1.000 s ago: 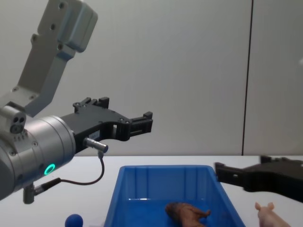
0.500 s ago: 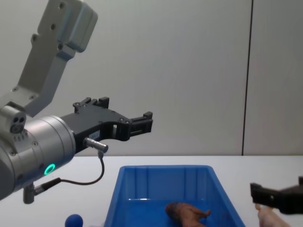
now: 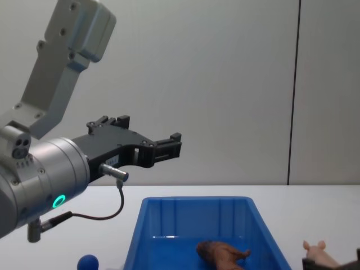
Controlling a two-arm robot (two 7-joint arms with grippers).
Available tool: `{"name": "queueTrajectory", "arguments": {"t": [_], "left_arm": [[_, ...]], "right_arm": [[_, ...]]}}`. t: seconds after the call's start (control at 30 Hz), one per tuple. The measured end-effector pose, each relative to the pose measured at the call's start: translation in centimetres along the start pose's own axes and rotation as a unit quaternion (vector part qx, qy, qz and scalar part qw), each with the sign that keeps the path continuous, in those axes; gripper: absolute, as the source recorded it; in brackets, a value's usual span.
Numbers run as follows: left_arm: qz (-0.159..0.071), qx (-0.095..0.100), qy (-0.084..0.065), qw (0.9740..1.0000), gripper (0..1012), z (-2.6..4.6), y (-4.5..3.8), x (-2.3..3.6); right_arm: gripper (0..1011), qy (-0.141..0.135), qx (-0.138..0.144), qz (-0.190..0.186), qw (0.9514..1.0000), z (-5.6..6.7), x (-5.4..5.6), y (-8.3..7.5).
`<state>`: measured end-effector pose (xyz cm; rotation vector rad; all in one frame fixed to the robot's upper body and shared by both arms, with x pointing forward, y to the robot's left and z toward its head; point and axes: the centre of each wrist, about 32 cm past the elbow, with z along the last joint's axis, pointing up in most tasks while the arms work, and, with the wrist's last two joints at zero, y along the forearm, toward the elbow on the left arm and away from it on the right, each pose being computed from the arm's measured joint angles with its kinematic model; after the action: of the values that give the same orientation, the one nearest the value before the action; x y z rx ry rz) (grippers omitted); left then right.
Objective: Pick up the two dolls from the table and place them into the box.
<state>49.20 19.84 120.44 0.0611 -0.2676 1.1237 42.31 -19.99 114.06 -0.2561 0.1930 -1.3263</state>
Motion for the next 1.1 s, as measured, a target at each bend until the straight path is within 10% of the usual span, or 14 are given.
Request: {"name": "queueTrajectory", "arguments": {"t": [0.7,1.1], "left_arm": [[0.0,0.0,0.0,1.0,1001,0.0,0.0,0.0],[0.0,0.0,0.0,1.0,1001,0.0,0.0,0.0]], "right_arm": [[396,-0.008,-0.007,0.021,0.9997,-1.9,-0.3,1.8],[368,-0.025,0.055,0.036,0.9975,-0.1,-0.8,1.5]]}}
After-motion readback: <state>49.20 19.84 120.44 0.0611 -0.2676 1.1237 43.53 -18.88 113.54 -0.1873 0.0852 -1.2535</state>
